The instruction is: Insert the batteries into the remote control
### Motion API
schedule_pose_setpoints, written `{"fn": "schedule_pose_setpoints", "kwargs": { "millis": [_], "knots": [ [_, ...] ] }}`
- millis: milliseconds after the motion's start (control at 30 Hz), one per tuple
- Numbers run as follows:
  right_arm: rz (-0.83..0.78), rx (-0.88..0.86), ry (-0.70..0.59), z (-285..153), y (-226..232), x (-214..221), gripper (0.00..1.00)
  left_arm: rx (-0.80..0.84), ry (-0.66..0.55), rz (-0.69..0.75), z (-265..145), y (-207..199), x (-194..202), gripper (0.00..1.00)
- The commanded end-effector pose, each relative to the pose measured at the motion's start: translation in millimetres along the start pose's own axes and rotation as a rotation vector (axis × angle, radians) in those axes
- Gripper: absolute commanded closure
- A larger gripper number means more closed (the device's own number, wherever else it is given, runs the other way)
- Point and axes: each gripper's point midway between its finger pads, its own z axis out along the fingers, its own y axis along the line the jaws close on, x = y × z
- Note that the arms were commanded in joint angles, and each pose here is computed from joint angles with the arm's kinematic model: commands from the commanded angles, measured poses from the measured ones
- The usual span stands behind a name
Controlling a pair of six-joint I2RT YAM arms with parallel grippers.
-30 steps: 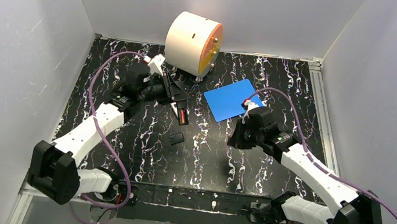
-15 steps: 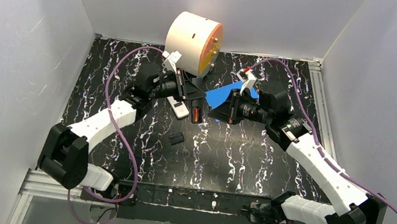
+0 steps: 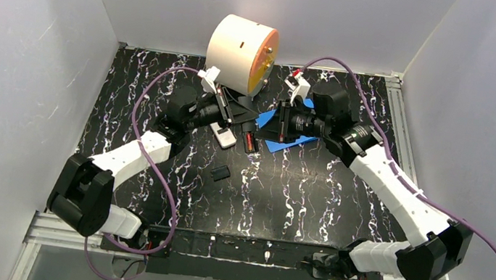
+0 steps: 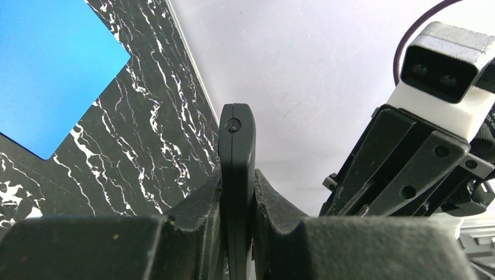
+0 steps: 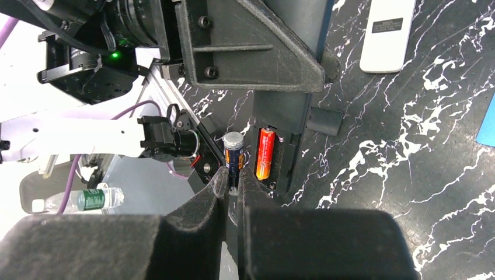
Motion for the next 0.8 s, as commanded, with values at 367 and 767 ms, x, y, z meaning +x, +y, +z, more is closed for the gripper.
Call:
{"fn": "schedule_pose_setpoints", "kwargs": {
  "millis": [367,767],
  "knots": [
    [0.052,0.099,0.184,-3.0,-4.4,14.5,0.86,0.007,-0.079,-0.095,-0.9,-8.3,-12.8,1.00],
    [0.046,0.120,0.214,6.0,-11.0,21.2,0.83,0.011,-0.067,-0.105,3.3,-8.5,-13.7,1.00]
  ]
}}
